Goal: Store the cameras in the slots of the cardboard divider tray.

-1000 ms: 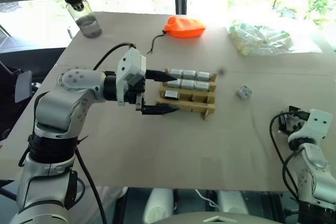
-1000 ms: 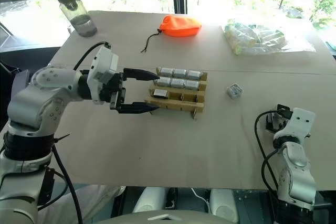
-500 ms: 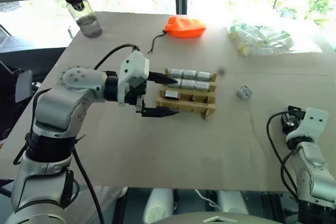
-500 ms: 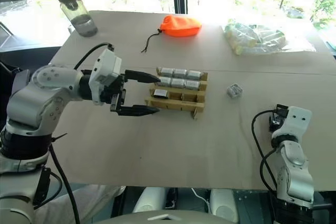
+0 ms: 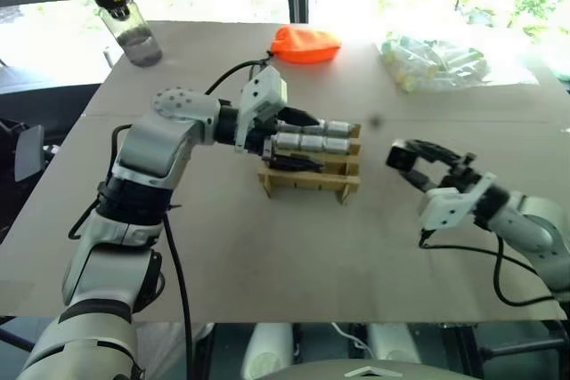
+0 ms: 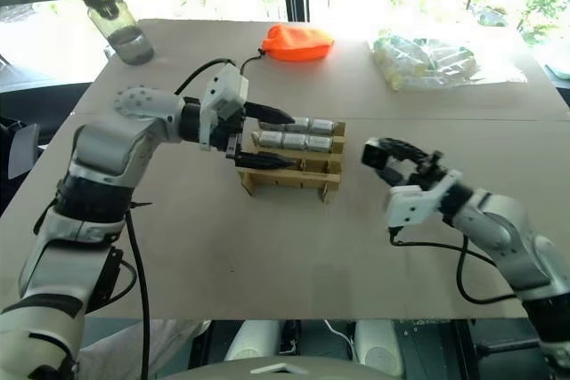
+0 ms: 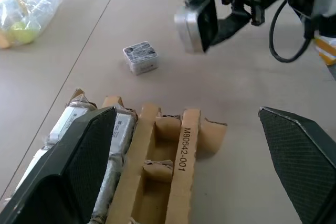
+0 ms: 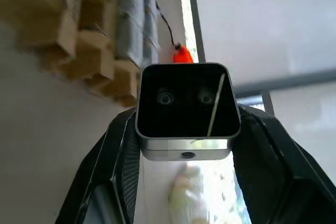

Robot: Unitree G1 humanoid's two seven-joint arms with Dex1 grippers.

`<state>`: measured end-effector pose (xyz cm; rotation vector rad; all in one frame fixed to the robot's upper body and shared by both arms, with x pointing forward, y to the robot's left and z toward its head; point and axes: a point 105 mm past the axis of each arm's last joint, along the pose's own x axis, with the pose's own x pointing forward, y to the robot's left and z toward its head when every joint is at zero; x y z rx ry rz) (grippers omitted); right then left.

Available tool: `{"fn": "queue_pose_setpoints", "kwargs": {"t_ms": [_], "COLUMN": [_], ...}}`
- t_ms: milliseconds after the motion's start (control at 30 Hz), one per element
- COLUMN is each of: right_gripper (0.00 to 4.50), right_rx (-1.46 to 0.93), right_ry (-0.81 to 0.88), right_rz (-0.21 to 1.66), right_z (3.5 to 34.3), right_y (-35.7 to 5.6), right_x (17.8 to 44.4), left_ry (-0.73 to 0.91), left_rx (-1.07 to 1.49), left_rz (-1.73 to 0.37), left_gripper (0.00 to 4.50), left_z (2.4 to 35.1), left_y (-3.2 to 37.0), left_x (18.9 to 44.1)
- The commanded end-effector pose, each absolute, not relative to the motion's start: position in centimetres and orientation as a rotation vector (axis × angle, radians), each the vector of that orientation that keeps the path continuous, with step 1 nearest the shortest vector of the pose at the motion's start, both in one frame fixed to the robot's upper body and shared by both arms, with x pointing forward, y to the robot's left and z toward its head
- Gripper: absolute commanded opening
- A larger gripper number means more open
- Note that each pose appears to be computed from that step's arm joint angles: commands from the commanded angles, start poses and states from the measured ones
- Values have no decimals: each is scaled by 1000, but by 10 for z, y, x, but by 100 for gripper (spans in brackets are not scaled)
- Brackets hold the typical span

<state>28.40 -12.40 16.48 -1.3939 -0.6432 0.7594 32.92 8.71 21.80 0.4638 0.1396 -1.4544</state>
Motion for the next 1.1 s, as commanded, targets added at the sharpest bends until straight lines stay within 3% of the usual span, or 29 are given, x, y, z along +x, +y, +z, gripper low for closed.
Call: {"fn": "queue_pose_setpoints", "kwargs": {"t_ms": [33, 233, 733, 1033, 1100], "right_gripper": [195, 195, 195, 195, 195], "right_rx": [-1483, -1555, -1603, -1605, -1592], "right_ry": [-818, -903, -921, -924, -928], "right_rz": [837, 905, 858, 843, 839], "right_z": [179, 181, 185, 190, 193], "right_y": [-96, -70, -52, -52, -50], "right_x": [280, 286, 293, 296, 296], "left_ry": [110, 137, 206, 235, 247], "left_rx": [520, 520, 577, 547, 546], "left_rz": [-1470, -1510, -1616, -1601, -1596], "left_gripper": [450, 450, 450, 450, 409], "left_z": [228, 231, 220, 215, 212], "left_y": [79, 70, 66, 63, 64], "left_x": [337, 339, 321, 323, 325]}}
